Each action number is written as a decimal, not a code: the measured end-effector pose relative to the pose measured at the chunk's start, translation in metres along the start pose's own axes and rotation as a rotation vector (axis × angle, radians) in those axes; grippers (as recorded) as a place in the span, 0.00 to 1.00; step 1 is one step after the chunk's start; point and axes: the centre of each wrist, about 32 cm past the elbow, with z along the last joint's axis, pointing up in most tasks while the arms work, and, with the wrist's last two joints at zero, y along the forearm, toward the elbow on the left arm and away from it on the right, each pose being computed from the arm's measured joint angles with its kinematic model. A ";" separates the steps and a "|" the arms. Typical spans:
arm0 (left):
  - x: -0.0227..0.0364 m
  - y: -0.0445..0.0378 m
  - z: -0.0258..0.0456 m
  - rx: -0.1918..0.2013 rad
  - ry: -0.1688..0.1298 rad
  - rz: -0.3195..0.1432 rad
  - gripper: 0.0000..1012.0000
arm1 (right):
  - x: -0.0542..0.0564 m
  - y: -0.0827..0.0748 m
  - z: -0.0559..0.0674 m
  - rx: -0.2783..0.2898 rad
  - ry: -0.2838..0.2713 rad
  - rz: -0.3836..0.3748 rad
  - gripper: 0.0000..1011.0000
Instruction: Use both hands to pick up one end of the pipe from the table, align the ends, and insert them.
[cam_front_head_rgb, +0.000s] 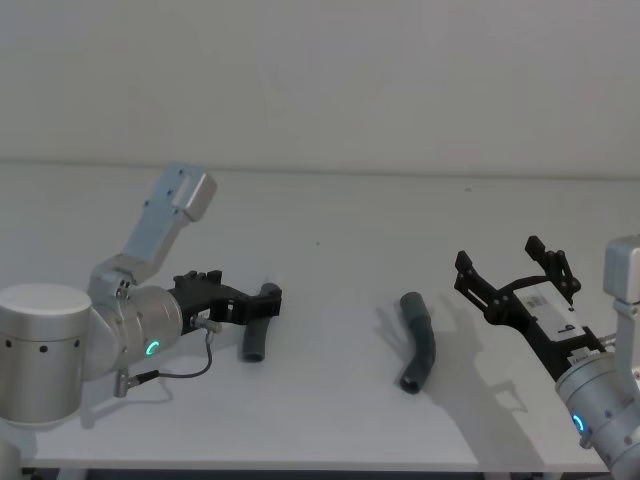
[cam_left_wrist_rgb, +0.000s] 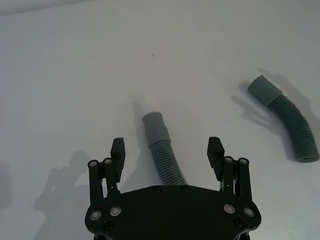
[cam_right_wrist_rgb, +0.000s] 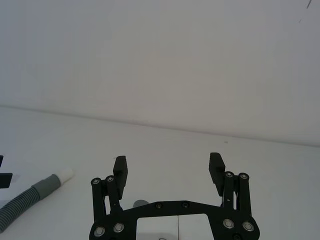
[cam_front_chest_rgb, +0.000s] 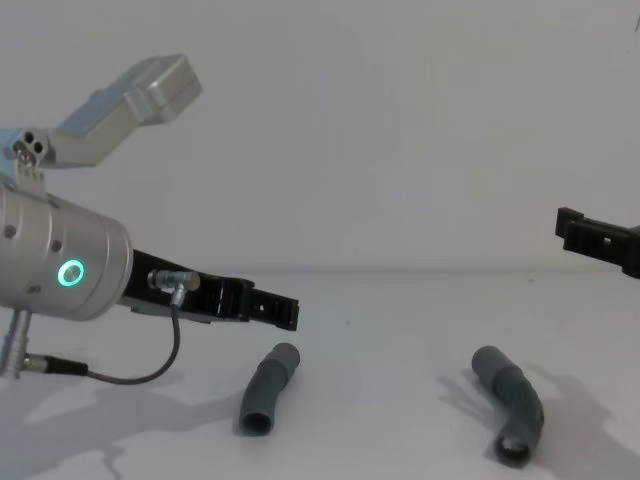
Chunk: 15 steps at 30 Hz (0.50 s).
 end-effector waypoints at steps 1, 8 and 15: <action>-0.0004 -0.0008 0.0002 0.005 -0.002 0.004 0.99 | 0.000 0.000 0.000 0.000 0.000 0.000 0.99; -0.0028 -0.0051 0.0010 0.029 -0.019 0.022 0.99 | 0.000 0.000 0.000 0.000 0.000 0.000 0.99; -0.0050 -0.0104 0.0017 0.043 -0.036 0.039 0.99 | 0.000 0.000 0.000 0.000 0.000 0.000 0.99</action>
